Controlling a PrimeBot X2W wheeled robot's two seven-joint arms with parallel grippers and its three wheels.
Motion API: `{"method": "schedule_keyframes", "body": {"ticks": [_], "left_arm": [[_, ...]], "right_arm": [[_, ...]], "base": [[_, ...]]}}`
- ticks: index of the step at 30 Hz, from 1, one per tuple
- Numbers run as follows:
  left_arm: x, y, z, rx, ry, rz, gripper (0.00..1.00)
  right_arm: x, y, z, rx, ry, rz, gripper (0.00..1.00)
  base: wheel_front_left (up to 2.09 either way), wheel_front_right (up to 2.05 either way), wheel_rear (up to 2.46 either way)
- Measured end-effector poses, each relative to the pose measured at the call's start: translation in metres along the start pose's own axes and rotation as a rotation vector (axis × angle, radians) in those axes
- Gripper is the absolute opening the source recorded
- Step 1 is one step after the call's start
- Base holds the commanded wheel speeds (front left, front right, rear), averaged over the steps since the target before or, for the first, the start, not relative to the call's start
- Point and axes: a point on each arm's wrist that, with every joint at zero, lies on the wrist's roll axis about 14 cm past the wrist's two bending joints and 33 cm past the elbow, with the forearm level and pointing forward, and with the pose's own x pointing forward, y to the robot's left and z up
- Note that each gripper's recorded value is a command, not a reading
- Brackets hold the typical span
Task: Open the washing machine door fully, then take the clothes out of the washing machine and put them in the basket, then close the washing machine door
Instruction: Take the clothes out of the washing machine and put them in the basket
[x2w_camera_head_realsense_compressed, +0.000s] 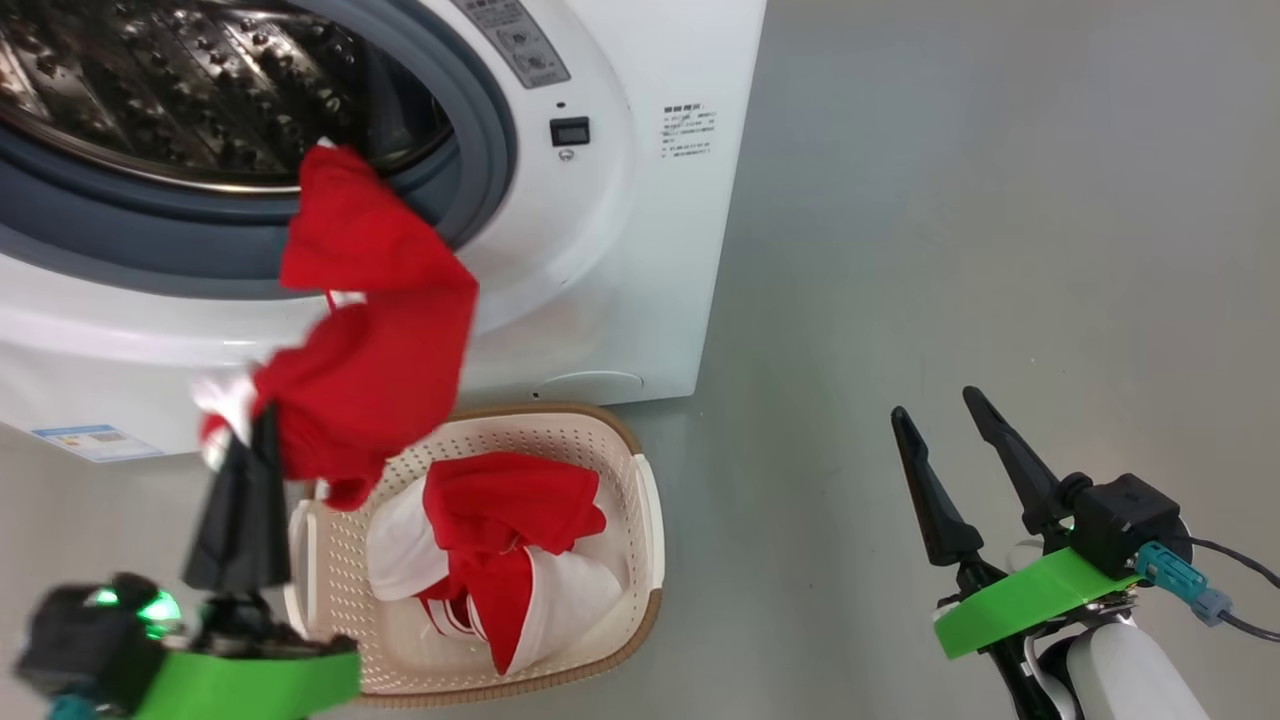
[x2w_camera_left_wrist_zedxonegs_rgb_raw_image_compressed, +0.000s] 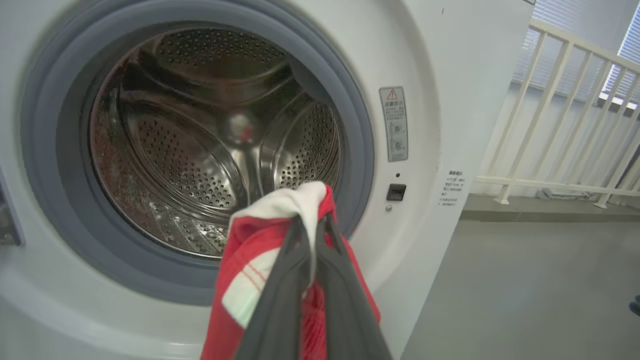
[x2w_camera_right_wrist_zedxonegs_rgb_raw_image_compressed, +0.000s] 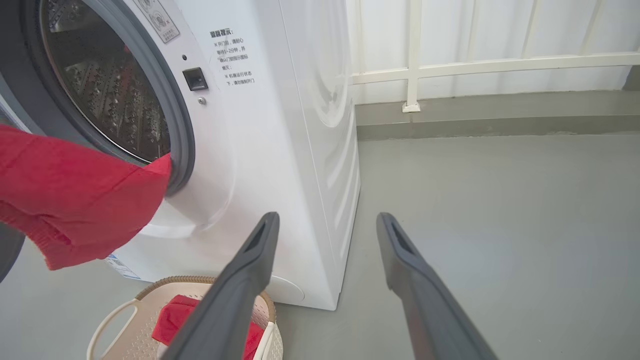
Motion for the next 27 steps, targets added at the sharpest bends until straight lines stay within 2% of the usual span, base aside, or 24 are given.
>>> {"method": "schedule_keyframes", "body": {"ticks": [12,21,27], "left_arm": [[-0.05,0.006,-0.159,-0.076,0.512,0.044,0.0],[-0.081,-0.009,-0.24,-0.076,0.813,-0.022,0.0],[-0.097,-0.015,-0.276,-0.072,0.963,-0.058,0.0]], "right_arm": [[-0.001,-0.008,-0.017,0.004,0.045,-0.022,1.0],[0.007,-0.018,-0.027,0.006,0.062,-0.044,1.0],[0.013,-0.022,-0.036,0.009,0.077,-0.053,1.0]], "base": [[0.0,0.0,0.0],[0.0,0.0,0.0],[0.0,0.0,0.0]]}}
